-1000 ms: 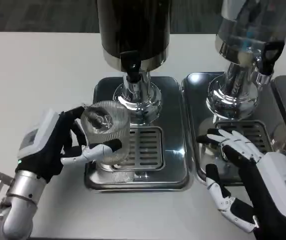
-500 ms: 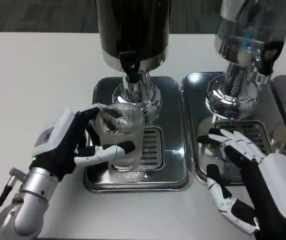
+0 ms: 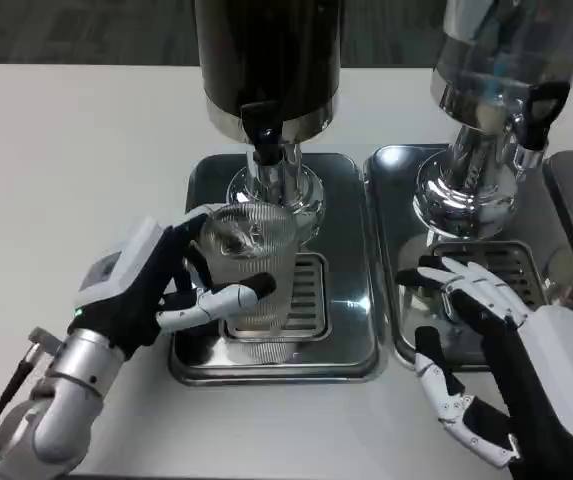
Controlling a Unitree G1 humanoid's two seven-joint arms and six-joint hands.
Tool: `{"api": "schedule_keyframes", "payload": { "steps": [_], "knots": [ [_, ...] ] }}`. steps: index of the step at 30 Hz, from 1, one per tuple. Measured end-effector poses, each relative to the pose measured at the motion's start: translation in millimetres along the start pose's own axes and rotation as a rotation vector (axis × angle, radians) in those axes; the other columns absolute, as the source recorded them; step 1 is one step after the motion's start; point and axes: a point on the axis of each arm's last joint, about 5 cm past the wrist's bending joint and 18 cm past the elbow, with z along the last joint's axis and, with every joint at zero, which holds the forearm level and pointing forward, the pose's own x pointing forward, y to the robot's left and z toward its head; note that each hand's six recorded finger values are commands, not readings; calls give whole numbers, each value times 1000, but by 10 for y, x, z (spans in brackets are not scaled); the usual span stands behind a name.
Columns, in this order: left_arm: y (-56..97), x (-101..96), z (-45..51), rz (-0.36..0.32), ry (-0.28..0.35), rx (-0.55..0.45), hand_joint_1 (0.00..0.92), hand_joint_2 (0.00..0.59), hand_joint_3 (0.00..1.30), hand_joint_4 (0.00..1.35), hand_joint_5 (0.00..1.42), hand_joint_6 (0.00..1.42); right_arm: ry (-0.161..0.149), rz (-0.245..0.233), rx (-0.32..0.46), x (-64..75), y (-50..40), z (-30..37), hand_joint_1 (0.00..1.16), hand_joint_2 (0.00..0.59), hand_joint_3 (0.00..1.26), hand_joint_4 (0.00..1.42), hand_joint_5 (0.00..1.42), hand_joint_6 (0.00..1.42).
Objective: Grasp the cup under the faucet to collect the drink, then remove the cup.
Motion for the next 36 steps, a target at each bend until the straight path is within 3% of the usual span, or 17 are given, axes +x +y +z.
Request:
{"api": "schedule_keyframes", "payload": {
  "steps": [7,13,18,22,29,36],
  "knots": [
    [22,-8,-13,-7,3,9,194,100,251,400,670,878,-17,0,4,41,12,9,531,551,326,187,158,339],
    [57,-17,-29,-5,5,20,169,84,211,329,590,771,-20,4,9,54,25,8,526,548,326,187,158,341],
    [75,-11,-27,-2,-2,26,127,71,126,119,325,524,-29,2,12,83,32,12,517,544,326,187,159,354],
    [86,-11,-29,-4,-3,29,109,65,83,3,185,420,-26,6,11,101,37,0,514,543,328,187,159,358],
    [104,-18,-40,-21,3,36,107,62,41,0,16,260,-27,6,12,115,32,-2,510,543,330,187,159,363],
    [106,-65,-60,-25,8,40,91,60,1,0,0,193,-25,10,17,114,31,-5,508,543,330,187,159,365]
  ]
}}
